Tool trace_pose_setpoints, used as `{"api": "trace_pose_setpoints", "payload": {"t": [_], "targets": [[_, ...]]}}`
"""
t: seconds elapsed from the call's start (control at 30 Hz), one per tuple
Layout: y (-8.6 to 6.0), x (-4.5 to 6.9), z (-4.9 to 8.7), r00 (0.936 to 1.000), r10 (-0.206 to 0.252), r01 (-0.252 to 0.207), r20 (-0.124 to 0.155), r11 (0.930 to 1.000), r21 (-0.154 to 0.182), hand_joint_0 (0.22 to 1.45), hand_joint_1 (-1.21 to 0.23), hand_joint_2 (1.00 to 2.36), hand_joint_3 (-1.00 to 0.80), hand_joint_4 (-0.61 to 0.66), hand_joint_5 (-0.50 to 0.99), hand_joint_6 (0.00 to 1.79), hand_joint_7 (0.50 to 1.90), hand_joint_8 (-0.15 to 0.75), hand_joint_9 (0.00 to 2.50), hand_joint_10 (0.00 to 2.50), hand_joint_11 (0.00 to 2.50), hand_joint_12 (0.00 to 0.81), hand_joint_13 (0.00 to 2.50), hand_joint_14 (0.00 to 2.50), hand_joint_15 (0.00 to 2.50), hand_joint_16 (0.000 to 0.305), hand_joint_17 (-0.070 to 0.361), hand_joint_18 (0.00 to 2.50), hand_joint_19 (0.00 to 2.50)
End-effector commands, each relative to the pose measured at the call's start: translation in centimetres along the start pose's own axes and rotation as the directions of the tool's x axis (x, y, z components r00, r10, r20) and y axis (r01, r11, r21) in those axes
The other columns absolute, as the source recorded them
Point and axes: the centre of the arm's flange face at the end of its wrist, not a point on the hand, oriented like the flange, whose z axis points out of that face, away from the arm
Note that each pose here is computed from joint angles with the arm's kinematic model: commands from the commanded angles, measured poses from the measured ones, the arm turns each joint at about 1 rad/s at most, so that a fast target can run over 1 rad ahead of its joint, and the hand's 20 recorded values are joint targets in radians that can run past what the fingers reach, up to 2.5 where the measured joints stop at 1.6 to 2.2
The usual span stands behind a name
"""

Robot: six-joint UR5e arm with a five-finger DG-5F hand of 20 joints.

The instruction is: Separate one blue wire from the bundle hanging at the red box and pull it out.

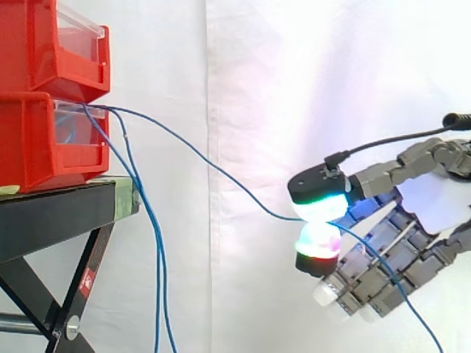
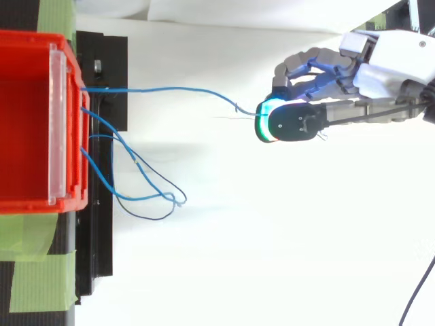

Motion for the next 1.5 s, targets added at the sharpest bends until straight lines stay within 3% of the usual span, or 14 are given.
{"api": "trace_pose_setpoints", "payload": {"t": [0.0,0.13,0.27,0.37,0.53,0.67,0.93,1.47], "targets": [[-1.6,-0.5,-0.7,1.0,0.008,-0.008,0.0,0.9999,0.014,0.6,-0.82,1.02,-0.06,-0.13,-0.13,0.85,1.23,0.283,0.66,0.01,0.41,0.413,0.36,0.01,0.27,0.055,0.124,0.32,0.23],[-3.4,-0.4,-0.9,0.9984,0.056,-0.056,-0.007,0.9977,-0.038,0.6,-0.82,1.02,-0.05,-0.12,-0.13,0.85,1.23,0.284,0.66,0.01,0.42,0.414,0.37,0.01,0.27,0.055,0.124,0.33,0.23],[-3.8,-0.1,-0.7,0.9964,0.082,-0.083,-0.019,0.9943,-0.067,0.6,-0.82,1.02,-0.05,-0.12,-0.13,0.85,1.22,0.285,0.66,0.01,0.42,0.415,0.37,0.01,0.28,0.055,0.124,0.33,0.24],[-3.6,0.2,-0.4,0.9953,0.092,-0.095,-0.028,0.9907,-0.098,0.6,-0.82,1.02,-0.05,-0.13,-0.13,0.85,1.22,0.288,0.66,0.01,0.42,0.415,0.38,0.01,0.28,0.055,0.123,0.34,0.25],[-2.4,1.0,0.5,0.9935,0.102,-0.11,-0.051,0.9727,-0.204,0.6,-0.82,1.02,-0.05,-0.13,-0.13,0.85,1.21,0.287,0.66,0.01,0.42,0.416,0.38,0.01,0.29,0.055,0.123,0.34,0.24],[-2.0,1.3,0.8,0.9946,0.09,-0.1,-0.053,0.9666,-0.236,0.6,-0.82,1.02,-0.05,-0.13,-0.13,0.85,1.21,0.287,0.66,0.01,0.42,0.417,0.39,0.01,0.28,0.055,0.123,0.35,0.25],[-1.7,1.4,0.9,0.996,0.074,-0.085,-0.051,0.9607,-0.264,0.6,-0.82,1.02,-0.05,-0.13,-0.13,0.85,1.21,0.29,0.67,0.01,0.42,0.416,0.39,0.01,0.28,0.055,0.123,0.35,0.25],[-1.6,1.5,1.0,0.9959,0.074,-0.085,-0.051,0.96,-0.267,0.61,-0.82,1.03,-0.05,-0.13,-0.13,0.86,1.21,0.288,0.67,0.01,0.42,0.417,0.4,0.01,0.28,0.054,0.122,0.37,0.26]]}}
